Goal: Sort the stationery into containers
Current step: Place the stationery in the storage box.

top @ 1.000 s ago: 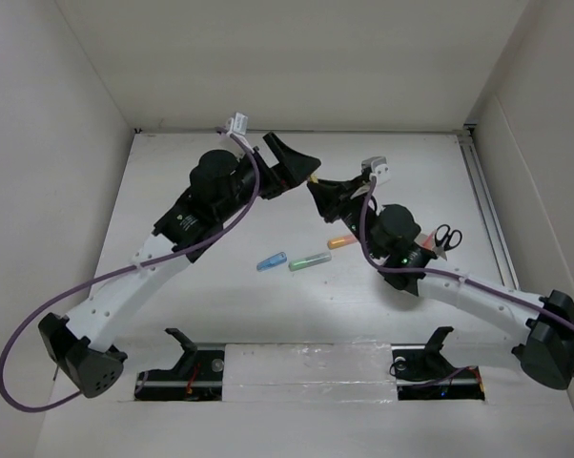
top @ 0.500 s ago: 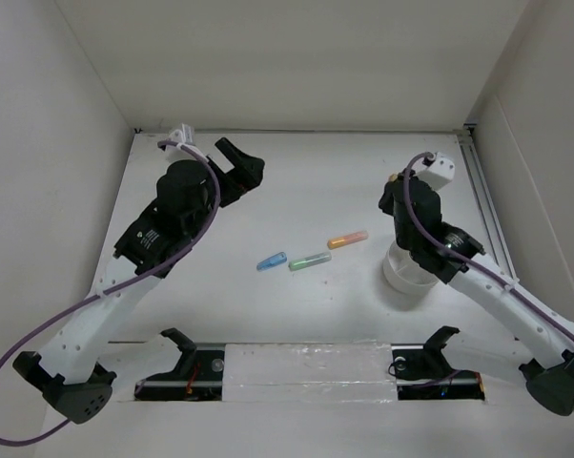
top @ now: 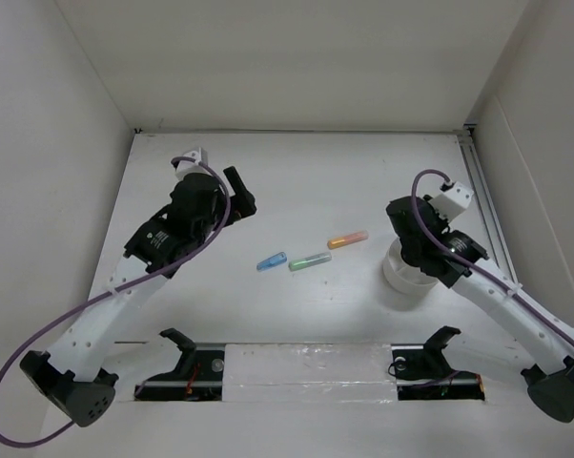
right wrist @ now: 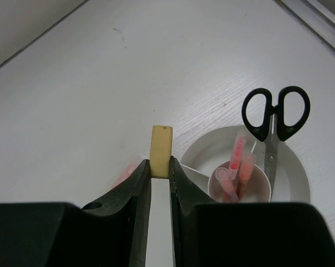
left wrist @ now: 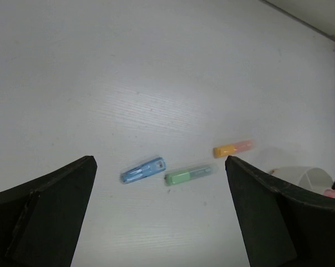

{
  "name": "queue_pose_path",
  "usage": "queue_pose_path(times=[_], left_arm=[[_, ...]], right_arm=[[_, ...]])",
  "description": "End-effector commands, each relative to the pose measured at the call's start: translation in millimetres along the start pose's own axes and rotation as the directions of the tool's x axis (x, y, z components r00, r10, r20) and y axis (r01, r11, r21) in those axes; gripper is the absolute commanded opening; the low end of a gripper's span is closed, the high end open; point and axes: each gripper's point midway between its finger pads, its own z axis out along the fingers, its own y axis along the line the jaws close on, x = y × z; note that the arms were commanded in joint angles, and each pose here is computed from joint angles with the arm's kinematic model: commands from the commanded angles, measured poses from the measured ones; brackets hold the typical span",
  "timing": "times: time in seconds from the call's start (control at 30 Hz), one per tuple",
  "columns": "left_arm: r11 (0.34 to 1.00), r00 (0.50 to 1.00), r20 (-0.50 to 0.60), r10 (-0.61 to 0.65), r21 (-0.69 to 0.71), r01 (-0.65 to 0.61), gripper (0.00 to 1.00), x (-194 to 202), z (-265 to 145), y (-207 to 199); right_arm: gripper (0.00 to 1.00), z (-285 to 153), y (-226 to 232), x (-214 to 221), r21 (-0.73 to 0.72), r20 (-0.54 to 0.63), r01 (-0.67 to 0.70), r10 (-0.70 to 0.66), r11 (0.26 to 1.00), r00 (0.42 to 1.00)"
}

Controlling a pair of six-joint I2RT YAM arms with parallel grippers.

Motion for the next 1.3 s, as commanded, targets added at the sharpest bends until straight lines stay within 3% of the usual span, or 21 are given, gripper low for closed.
queue_pose_path(times=[0.0,0.1,0.3,0.53,0.77,1.27], left_arm=[[0.999,0.997,-0.064,0.035,-0.025,-0.037,1.0,14,14,29],[0.999,0.996,-0.084,0.031,0.03,-0.029,1.0,17,26,38],[0.997,0.989,-0.126,0.077,0.011,-0.076,1.0,34,35,52],[0.996,0.989,-0.119,0.086,0.004,-0.086,1.0,38,34,58],[0.996,0.99,-0.114,0.084,0.042,-0.08,1.0,38,29,52],[0.995,0.991,-0.108,0.082,0.067,-0.076,1.0,36,27,47]], right_arm=[[0.0,2,-18,-10,0.058,0.046,-0.078,0.076,0.995,0.996],[0.0,13,-19,-3,0.098,0.045,-0.11,0.106,0.989,0.993],[0.0,32,-12,8,0.231,0.039,-0.212,0.209,0.949,0.977],[0.0,24,-7,22,0.319,0.023,-0.257,0.263,0.912,0.964],[0.0,23,-22,43,0.41,-0.02,-0.239,0.271,0.88,0.962],[0.0,32,-36,42,0.469,0.025,-0.247,0.267,0.848,0.963]])
